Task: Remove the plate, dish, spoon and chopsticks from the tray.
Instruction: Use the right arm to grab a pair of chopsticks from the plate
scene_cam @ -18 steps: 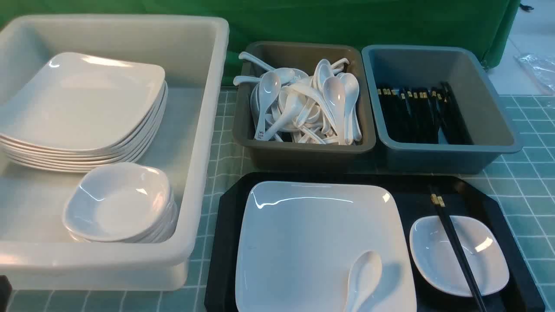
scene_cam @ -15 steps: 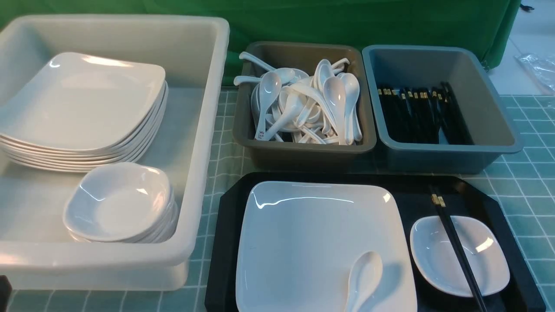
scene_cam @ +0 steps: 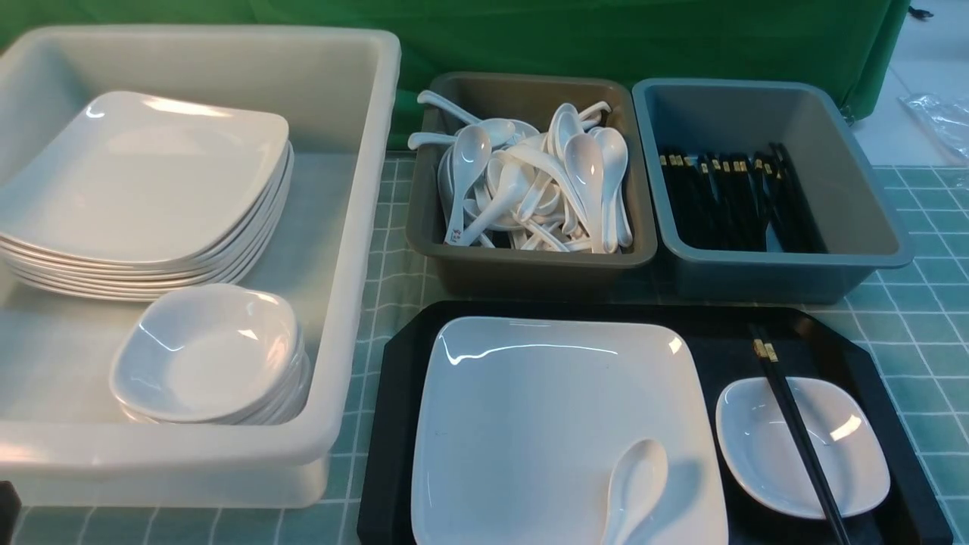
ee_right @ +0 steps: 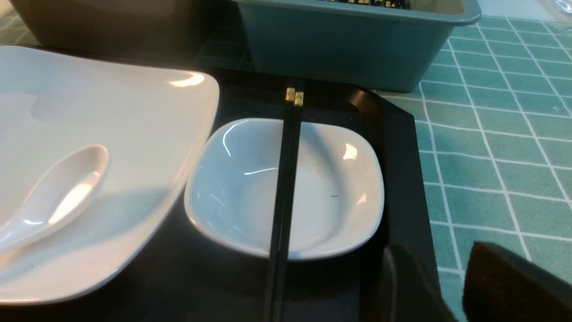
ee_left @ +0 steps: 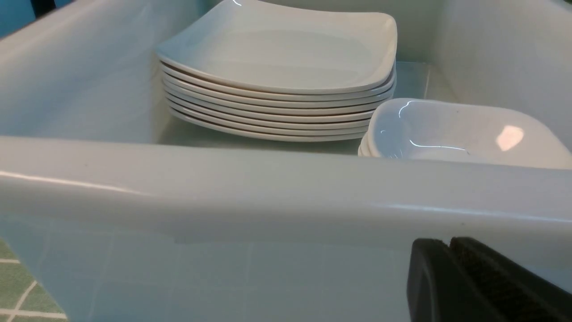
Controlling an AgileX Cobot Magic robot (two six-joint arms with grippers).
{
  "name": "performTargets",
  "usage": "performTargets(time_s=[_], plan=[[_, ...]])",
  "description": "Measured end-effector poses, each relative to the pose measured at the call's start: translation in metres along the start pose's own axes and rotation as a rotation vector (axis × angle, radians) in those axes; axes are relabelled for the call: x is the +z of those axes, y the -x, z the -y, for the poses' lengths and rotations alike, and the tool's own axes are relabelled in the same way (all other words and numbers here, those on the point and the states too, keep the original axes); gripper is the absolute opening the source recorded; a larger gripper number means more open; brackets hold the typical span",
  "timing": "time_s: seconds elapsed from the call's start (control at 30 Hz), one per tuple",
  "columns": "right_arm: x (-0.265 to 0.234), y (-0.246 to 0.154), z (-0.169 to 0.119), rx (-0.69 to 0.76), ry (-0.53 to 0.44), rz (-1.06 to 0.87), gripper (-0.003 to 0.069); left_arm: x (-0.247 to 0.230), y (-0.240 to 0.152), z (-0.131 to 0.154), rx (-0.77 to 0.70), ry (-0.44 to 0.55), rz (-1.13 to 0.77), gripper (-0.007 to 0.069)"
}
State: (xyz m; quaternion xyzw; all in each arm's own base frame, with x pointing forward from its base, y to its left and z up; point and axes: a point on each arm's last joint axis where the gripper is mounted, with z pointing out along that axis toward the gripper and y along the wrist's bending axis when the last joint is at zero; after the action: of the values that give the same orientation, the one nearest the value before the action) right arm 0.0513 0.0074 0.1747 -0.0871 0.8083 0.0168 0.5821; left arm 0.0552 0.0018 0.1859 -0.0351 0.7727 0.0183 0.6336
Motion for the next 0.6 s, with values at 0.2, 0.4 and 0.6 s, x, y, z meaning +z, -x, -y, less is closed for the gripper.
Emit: performTargets(time_s=[0.2, 0.4, 0.6], plan=[[0.000, 0.000, 0.000, 0.000, 0.000, 0.000, 0.0241, 0.000, 0.008, 0.002, -0.246, -0.028, 0.088, 0.0017], [0.000, 0.000, 0.000, 0.000, 0.000, 0.000, 0.0241, -0.003, 0.023, -0.004, -0.729, -0.055, 0.260, 0.0017], [0.000, 0.000, 0.000, 0.000, 0.000, 0.000, 0.0241, -0.008, 0.034, 0.006, -0.775, -0.151, 0.201, 0.0017]])
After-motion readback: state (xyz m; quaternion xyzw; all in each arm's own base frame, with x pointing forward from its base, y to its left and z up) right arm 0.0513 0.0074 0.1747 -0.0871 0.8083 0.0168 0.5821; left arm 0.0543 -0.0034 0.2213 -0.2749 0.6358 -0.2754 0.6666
